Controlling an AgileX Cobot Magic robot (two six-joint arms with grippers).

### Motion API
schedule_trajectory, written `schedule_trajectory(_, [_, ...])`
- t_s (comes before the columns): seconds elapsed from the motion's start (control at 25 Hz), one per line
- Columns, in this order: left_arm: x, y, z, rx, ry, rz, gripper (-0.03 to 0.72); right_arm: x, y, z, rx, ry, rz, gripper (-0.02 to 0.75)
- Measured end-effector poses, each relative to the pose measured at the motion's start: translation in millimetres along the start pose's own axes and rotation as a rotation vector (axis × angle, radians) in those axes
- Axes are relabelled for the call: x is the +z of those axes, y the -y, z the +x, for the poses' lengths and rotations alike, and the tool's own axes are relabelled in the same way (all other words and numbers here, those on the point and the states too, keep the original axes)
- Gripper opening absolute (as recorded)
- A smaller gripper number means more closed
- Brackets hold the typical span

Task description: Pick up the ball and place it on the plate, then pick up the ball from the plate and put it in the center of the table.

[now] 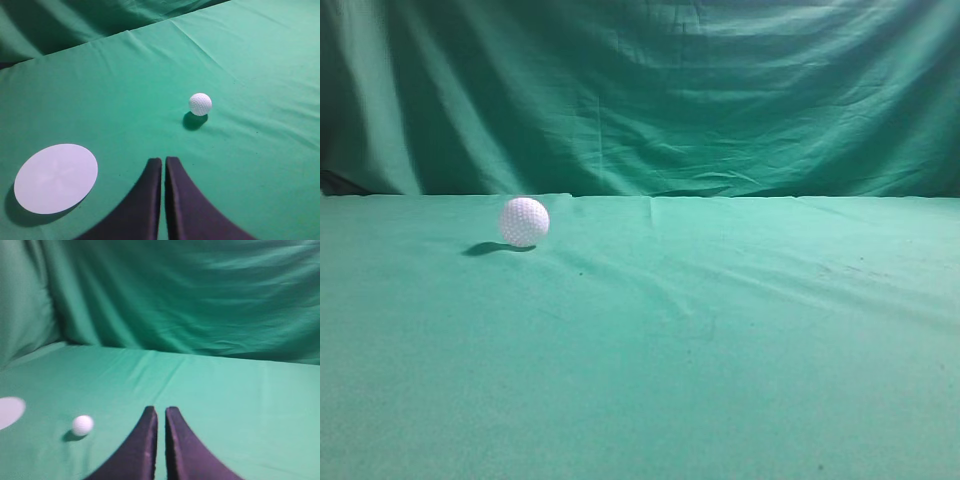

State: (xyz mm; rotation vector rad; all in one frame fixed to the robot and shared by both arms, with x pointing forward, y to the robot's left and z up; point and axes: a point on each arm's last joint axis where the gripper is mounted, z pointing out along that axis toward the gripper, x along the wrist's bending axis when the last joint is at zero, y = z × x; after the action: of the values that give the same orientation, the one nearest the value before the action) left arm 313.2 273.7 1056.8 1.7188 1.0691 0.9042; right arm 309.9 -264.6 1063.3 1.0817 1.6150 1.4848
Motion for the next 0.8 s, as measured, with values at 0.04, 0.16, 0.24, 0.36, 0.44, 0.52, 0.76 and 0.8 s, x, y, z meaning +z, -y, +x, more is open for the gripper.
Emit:
schedule_trajectory(0.04, [0,0,0.0,0.0,0.0,0.0,0.0,-1,6,-3,0.006,0.033,-0.017,0.049])
schedule_trajectory(0.16, [0,0,0.0,0.0,0.0,0.0,0.0,-6,23,-10,0.026,0.128,-0.041,0.049])
schedule_trajectory(0.24, [0,0,0.0,0.0,0.0,0.0,0.0,-11,32,-14,0.04,0.188,-0.055,0.049])
schedule_trajectory(0.36, [0,0,0.0,0.0,0.0,0.0,0.0,-15,49,-19,0.044,0.267,-0.066,0.049])
schedule_trajectory(0.44, [0,0,0.0,0.0,0.0,0.0,0.0,-16,63,-21,0.045,0.312,-0.06,0.049])
schedule_trajectory(0.52, [0,0,0.0,0.0,0.0,0.0,0.0,-16,77,-23,0.052,0.343,-0.048,0.049])
schedule_trajectory(0.76, [0,0,0.0,0.0,0.0,-0.001,0.0,-14,104,-25,0.065,0.356,0.011,0.049])
schedule_trajectory(0.8, [0,0,0.0,0.0,0.0,-0.001,0.0,-14,106,-25,0.07,0.355,0.025,0.049])
